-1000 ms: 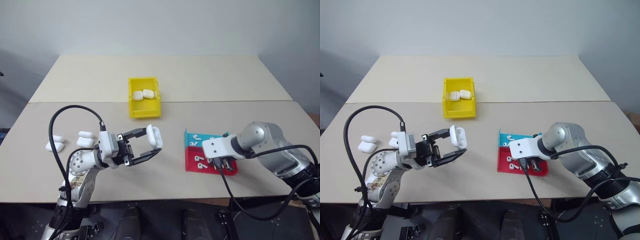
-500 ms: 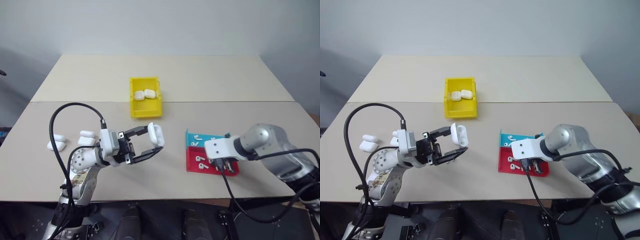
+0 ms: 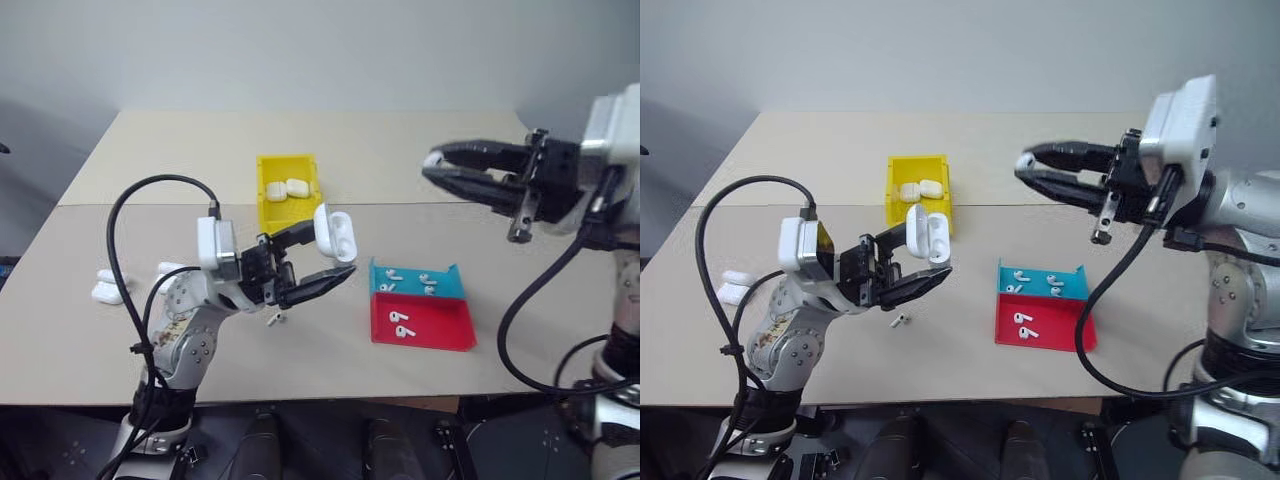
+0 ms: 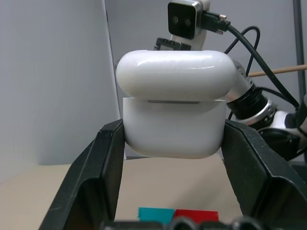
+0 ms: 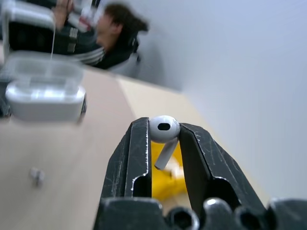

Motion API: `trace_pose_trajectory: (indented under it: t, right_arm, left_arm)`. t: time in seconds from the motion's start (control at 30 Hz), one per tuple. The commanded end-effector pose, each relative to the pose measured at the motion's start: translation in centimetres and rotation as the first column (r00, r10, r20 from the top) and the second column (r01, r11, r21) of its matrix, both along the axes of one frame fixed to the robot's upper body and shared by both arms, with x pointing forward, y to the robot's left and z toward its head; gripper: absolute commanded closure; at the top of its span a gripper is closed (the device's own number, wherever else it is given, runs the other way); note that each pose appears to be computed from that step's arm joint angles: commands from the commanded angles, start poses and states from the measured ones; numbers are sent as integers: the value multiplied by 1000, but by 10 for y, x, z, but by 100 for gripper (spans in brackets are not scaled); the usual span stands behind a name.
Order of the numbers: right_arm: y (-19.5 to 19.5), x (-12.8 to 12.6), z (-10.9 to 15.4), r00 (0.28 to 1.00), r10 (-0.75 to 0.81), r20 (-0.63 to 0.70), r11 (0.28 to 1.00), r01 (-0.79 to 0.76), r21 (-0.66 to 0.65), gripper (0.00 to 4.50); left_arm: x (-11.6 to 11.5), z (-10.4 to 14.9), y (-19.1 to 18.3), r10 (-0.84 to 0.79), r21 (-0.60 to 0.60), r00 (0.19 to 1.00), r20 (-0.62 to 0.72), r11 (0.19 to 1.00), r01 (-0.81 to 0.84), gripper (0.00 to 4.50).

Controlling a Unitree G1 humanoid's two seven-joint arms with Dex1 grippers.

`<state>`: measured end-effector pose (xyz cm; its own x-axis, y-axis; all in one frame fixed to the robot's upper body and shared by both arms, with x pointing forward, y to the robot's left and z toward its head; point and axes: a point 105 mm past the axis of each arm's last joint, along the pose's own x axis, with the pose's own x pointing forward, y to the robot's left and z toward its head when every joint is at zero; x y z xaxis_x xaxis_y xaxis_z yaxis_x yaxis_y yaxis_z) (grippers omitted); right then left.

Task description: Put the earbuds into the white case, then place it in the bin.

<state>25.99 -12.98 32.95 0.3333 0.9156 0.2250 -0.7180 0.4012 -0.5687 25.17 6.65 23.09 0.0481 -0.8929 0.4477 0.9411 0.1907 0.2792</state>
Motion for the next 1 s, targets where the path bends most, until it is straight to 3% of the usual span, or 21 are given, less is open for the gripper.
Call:
trace_pose_trajectory:
  t: [0.03, 0.2, 0.4, 1.0]
  right_arm:
    - [14, -26, 18, 984, 109, 139, 981, -129, 142, 349]
    - [34, -39, 8, 952, 277, 129, 943, -295, 152, 349]
    - [41, -39, -8, 932, 343, 112, 925, -356, 128, 349]
    - [55, -23, -35, 933, 336, 130, 938, -344, 41, 349]
  left_arm:
    - [-8, 11, -7, -67, -10, 997, 38, 998, 67, 176]
    - [-9, 12, -11, -85, -14, 995, 42, 996, 86, 176]
    - [-12, 13, -10, -88, -18, 995, 38, 996, 89, 176]
    - [-15, 10, -11, -90, 0, 995, 42, 996, 90, 176]
